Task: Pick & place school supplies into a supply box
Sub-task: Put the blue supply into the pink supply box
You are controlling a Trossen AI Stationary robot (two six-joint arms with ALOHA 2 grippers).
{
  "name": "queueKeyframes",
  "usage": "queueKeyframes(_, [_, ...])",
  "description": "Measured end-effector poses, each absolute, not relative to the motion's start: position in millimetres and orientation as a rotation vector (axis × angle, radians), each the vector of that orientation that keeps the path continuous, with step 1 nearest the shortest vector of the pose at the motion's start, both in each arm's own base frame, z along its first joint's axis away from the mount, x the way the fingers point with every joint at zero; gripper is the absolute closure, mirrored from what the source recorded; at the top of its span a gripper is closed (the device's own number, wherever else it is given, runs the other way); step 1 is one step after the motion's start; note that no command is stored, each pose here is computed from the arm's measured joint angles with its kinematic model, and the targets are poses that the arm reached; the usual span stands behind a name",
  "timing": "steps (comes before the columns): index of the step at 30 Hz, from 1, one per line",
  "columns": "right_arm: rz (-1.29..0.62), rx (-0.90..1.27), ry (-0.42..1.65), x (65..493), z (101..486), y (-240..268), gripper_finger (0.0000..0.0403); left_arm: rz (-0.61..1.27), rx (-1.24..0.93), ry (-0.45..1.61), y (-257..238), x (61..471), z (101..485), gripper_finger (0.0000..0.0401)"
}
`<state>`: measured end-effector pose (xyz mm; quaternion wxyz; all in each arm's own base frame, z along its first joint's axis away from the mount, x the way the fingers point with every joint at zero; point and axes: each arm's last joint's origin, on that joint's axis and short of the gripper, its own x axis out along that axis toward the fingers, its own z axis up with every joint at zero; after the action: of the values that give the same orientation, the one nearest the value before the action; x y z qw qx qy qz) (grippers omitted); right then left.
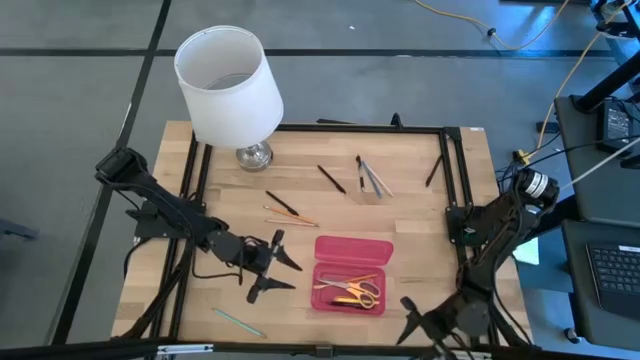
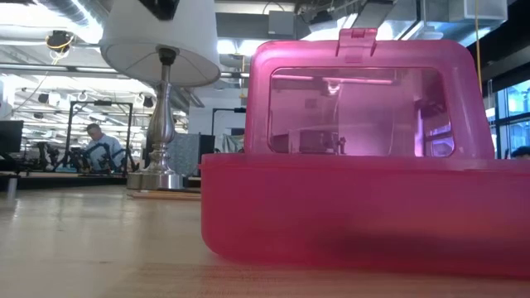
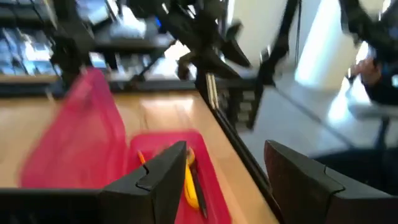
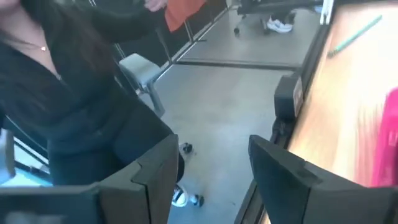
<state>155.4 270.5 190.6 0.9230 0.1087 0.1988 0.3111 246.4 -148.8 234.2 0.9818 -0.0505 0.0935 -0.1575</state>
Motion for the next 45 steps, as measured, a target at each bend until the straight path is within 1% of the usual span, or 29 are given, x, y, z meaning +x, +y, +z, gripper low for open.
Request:
queueKeyframes(2, [0.625,0.249,0.429,155.0,184.8,266.7,0.0205,-0.306,-0.077,0.295,-157.3,248.6,241.8,0.0194])
queueKeyframes(4, [0.613,0.296,0.445,154.5,182.6,265.1,0.0205,-0.25,-0.05,0.425,-165.0,246.8,248.2,0.0194])
queueKeyframes(7, [0.607,0.311,0.456,154.2,181.4,264.4,0.0205,-0.181,-0.054,0.592,-176.4,241.9,254.3,0.0194])
queueKeyframes(11, [0.609,0.309,0.454,154.1,181.6,264.5,0.0205,-0.168,-0.144,0.718,-197.2,234.6,252.6,0.0194])
queueKeyframes(14, [0.604,0.303,0.453,154.2,181.4,264.3,0.0205,-0.181,-0.196,0.762,-215.7,232.1,242.2,0.0194])
queueKeyframes(20, [0.609,0.269,0.443,154.2,181.1,264.2,0.0205,-0.209,-0.152,0.871,-251.8,230.5,207.3,0.0194])
queueKeyframes(26, [0.568,0.267,0.425,155.1,181.3,263.3,0.0205,-0.233,-0.209,1.029,-278.8,231.0,173.9,0.0194])
queueKeyframes(31, [0.525,0.24,0.4,156.0,181.4,262.1,0.0205,-0.228,-0.152,1.137,-290.6,231.8,155.6,0.0194])
queueKeyframes(34, [0.512,0.224,0.391,156.3,181.3,261.8,0.0205,-0.208,-0.131,1.163,-293.7,234.5,148.3,0.0194])
queueKeyframes(40, [0.511,0.219,0.392,156.2,181.0,261.7,0.0205,-0.228,-0.047,1.155,-301.6,238.5,137.4,0.0195])
queueKeyframes(45, [0.509,0.218,0.392,156.2,180.9,261.6,0.0205,-0.214,-0.016,1.18,-303.7,234.7,130.6,0.0222])
